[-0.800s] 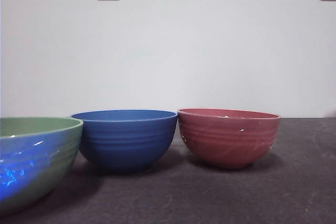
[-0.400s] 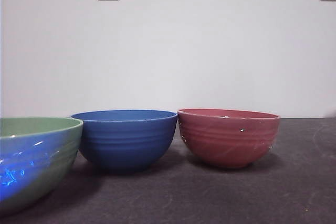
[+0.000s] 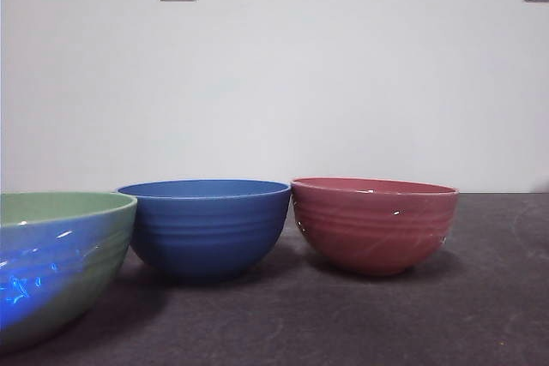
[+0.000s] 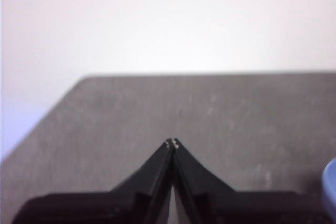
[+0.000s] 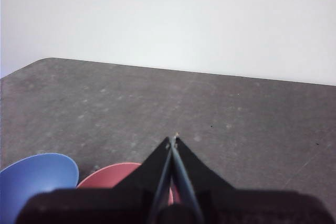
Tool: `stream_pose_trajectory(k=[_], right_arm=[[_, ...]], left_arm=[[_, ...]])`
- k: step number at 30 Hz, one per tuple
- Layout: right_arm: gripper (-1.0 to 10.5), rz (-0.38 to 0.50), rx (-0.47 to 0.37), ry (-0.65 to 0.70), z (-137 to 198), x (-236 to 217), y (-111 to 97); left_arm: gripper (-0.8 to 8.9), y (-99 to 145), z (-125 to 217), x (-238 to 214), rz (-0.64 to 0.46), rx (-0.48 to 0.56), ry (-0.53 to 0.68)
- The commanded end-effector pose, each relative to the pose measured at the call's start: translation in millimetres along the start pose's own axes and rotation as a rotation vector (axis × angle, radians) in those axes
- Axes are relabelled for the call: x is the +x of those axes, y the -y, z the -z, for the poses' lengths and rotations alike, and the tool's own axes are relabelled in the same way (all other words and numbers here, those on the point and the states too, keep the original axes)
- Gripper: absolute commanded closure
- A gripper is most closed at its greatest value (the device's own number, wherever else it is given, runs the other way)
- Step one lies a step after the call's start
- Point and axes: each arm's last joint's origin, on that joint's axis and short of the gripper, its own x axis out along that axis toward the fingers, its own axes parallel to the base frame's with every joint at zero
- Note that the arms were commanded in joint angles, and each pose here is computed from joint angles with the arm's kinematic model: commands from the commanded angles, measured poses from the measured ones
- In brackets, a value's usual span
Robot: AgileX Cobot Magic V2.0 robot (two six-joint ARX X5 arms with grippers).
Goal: Pick up the green bowl on the top,put the green bowl on the left,pick up the red bowl in the middle,put the red bowl on the right
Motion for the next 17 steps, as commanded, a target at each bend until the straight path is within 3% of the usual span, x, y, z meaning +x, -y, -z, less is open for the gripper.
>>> stream_pose_trajectory(k=[1,8,17], right_arm=[[9.4,-0.001,0.012,-0.002,1.6,0.6,-0.1],[9.4,-0.002,0.012,-0.004,1.7,0.6,-0.2],[9.4,-0.002,0.01,-0.019,3.2,0.6,-0.2]], left_arm=[[8.17,0.0,30.2,18.6,0.018,-0.007,-0.039],[8.17,1.3,74.8,38.6,0.063,-0.014,-0.091],[8.17,1.1,85.1,39.5,0.056,-0.024,-0.157]])
